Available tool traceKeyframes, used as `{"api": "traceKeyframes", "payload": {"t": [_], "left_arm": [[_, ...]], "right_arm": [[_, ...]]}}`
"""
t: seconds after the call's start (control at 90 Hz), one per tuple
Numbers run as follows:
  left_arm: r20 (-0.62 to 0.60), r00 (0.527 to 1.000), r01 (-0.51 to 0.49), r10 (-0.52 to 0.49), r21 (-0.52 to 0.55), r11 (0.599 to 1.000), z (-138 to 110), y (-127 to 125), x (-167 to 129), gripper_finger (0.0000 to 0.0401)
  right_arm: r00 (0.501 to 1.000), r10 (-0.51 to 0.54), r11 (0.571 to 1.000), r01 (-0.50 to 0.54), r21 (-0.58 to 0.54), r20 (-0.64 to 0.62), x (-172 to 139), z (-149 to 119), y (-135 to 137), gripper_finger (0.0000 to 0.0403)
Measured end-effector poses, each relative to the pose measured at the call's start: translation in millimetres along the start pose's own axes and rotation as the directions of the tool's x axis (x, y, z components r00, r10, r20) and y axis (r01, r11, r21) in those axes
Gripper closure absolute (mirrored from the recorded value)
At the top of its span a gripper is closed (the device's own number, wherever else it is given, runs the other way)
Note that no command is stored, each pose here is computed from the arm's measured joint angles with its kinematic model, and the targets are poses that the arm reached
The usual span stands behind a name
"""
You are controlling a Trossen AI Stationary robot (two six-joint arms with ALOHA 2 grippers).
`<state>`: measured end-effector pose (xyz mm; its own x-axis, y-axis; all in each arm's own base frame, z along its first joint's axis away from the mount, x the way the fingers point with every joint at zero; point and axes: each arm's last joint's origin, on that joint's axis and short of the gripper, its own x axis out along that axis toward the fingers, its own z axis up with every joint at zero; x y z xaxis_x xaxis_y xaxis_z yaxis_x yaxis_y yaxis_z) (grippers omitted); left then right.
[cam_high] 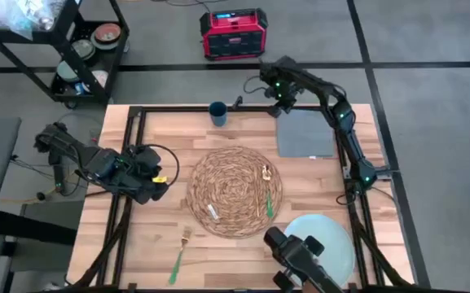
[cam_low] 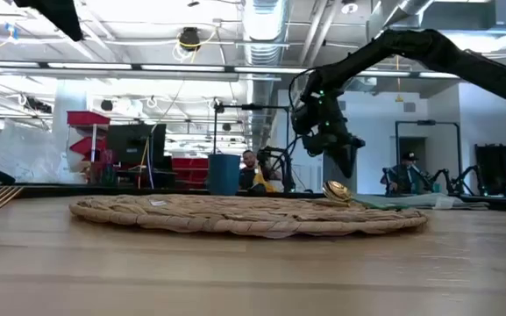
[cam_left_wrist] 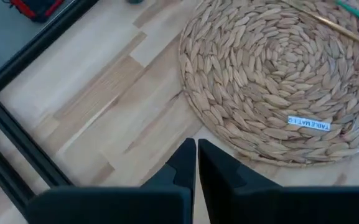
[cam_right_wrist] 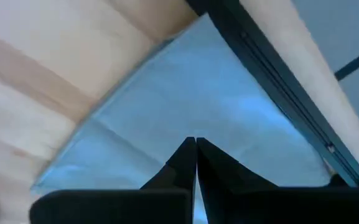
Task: Set table place
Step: Fold the gray table napkin
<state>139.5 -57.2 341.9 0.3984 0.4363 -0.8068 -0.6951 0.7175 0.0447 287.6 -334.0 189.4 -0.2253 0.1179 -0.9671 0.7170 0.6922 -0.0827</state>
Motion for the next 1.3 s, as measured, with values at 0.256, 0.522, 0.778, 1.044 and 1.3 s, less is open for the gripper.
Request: {"api": "traceKeyframes", "payload": {"t": [0.256, 0.522, 0.778, 1.044, 1.3], "left_arm": [[0.002, 1.0, 0.01, -0.01, -0.053, 0.999, -1.9, -1.1, -1.5, 0.0401], [0.004, 1.0, 0.009, -0.009, -0.062, 0.998, -1.9, -1.0, -1.5, 0.0401], [-0.001, 1.0, 0.002, -0.002, -0.073, 0.997, -3.7, -0.1, -2.4, 0.0401], [-0.005, 1.0, -0.01, 0.01, -0.043, 0.999, -4.2, 1.2, -2.5, 0.0401], [0.002, 1.0, -0.017, 0.017, -0.073, 0.997, -3.0, 1.8, -1.8, 0.0401]], "right_arm": [[0.985, 0.123, 0.991, -0.115, 0.074, -0.119, 32.9, -6.2, 4.3, 0.0403], [0.919, 0.371, 0.912, -0.388, 0.134, 0.135, 31.6, 19.0, 21.4, 0.0403], [0.919, 0.36, 0.919, -0.379, 0.108, 0.161, 7.6, 5.8, 11.5, 0.0403], [0.948, 0.302, 0.914, -0.319, 0.25, 0.105, 13.0, -16.5, -48.8, 0.0403], [0.888, 0.424, 0.853, -0.458, 0.252, 0.179, 43.1, -7.3, -37.3, 0.0403]]}}
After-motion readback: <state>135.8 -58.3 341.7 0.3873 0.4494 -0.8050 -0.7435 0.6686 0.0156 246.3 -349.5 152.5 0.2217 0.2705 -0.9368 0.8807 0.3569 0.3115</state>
